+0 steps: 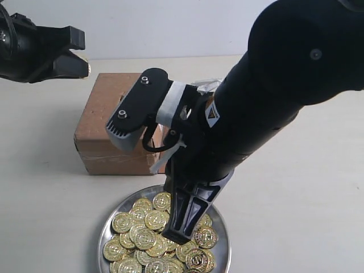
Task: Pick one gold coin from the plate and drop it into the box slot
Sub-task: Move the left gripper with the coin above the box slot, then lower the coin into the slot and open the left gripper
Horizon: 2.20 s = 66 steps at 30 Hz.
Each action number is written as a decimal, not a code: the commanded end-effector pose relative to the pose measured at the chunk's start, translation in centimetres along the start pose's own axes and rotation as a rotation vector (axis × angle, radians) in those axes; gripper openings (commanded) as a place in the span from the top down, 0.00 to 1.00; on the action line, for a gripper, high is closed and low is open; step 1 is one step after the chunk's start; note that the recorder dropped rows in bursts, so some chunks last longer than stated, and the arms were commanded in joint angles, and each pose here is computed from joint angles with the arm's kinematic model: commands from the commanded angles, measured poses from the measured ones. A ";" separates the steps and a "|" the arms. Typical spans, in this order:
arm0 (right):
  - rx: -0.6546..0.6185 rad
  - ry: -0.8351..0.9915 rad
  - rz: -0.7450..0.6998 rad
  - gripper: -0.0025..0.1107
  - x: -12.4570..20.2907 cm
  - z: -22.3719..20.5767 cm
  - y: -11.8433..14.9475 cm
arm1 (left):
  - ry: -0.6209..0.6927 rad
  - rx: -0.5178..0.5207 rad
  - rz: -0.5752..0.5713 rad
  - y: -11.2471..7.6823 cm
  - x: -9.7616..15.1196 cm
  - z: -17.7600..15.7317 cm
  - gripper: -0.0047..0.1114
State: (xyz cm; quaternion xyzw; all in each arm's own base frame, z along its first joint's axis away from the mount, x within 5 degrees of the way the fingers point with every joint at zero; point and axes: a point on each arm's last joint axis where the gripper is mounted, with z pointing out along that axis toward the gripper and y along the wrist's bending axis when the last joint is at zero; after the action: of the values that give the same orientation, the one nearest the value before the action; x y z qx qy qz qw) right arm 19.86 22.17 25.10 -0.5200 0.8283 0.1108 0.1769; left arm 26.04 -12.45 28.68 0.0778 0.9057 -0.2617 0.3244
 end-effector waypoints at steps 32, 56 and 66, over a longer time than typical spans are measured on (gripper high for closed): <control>-0.063 -0.013 0.062 0.98 -0.2 -0.4 0.6 | 0.036 -0.532 0.004 -3.0 -0.7 12.9 0.96; -0.067 -0.005 0.061 0.98 -0.1 -0.4 0.7 | 0.088 -0.522 0.076 -3.3 0.3 14.2 0.96; -0.068 -0.003 0.061 0.98 -0.1 -0.4 0.7 | 0.098 -0.535 0.101 -3.1 0.4 14.1 0.96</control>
State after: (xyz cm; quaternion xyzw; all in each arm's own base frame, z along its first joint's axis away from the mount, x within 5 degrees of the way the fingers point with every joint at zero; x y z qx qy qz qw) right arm 19.27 22.36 25.09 -0.4996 0.8411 0.1413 0.1517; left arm 32.53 -22.50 20.43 0.0421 0.9530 0.0010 0.2999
